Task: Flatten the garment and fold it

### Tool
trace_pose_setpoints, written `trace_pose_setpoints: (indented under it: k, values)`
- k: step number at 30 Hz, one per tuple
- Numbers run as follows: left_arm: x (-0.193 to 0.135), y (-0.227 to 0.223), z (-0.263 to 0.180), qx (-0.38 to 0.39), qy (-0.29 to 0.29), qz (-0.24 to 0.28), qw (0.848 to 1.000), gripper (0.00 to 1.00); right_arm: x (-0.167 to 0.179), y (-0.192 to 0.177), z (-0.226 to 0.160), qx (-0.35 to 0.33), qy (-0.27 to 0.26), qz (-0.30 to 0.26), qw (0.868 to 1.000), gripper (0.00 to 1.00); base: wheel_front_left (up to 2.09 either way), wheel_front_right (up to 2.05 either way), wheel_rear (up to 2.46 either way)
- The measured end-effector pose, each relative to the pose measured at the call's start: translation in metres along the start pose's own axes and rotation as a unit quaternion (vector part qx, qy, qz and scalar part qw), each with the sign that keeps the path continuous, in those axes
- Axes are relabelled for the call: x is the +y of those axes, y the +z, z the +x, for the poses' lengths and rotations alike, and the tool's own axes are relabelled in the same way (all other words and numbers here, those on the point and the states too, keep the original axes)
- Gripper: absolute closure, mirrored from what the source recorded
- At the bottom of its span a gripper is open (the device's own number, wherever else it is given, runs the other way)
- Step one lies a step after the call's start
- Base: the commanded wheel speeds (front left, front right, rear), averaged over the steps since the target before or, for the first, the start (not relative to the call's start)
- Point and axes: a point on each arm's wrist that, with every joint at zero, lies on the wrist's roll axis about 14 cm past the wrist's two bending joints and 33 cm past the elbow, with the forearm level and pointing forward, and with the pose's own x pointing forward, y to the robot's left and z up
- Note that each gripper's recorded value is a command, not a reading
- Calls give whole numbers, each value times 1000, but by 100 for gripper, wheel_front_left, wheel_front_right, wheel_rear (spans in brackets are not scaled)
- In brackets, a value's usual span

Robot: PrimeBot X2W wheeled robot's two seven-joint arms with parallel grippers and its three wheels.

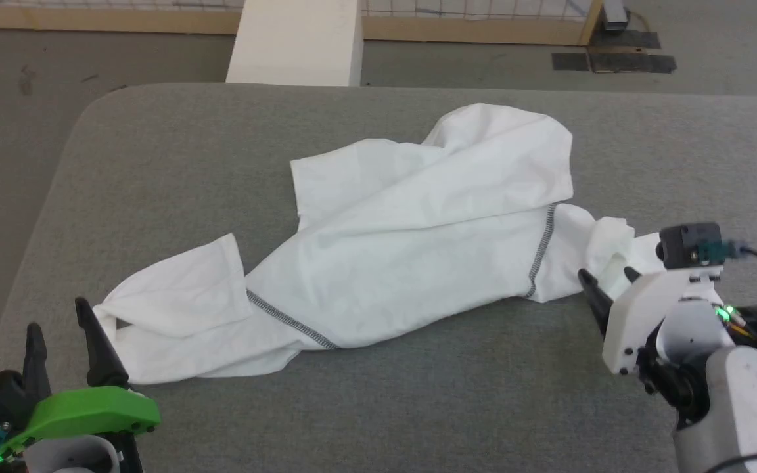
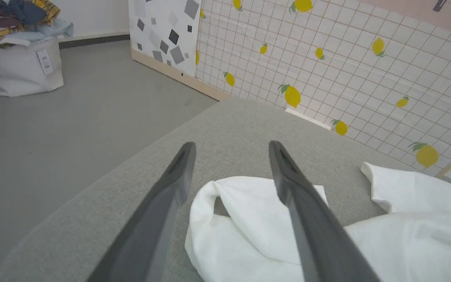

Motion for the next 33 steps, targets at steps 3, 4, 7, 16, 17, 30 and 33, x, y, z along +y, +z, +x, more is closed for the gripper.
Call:
trace_pose_setpoints:
  k: [3, 4, 7, 16, 17, 30, 33]
  values:
    - [-11, 13, -3, -29, -31, 26, 999, 0, -6, -2, 15, 35, -18, -21, 999, 0, 0, 0, 0]
    - [-15, 13, -4, -32, -41, 30, 998, 0, -7, -4, 19, 45, -22, -27, 998, 0, 0, 0, 0]
    - [-31, 7, -11, -30, -84, 55, 994, 0, -1, -18, 41, 97, -22, -51, 994, 0, 0, 0, 0]
    - [-33, -10, -17, -3, -88, 55, 995, 0, 22, -27, 54, 115, 16, -39, 992, 100, 0, 0, 0]
    - [-35, -11, -18, -2, -90, 52, 995, 0, 25, -23, 49, 102, 24, -29, 994, 100, 0, 0, 0]
    - [-72, -23, -20, 25, -147, 35, 988, 0, -24, -117, -87, 274, 2, 58, 960, 63, 0, 0, 0]
    - [-88, -28, -18, 44, -170, 27, 984, 0, -27, -91, -88, 203, -4, 89, 975, 0, 0, 0, 0]
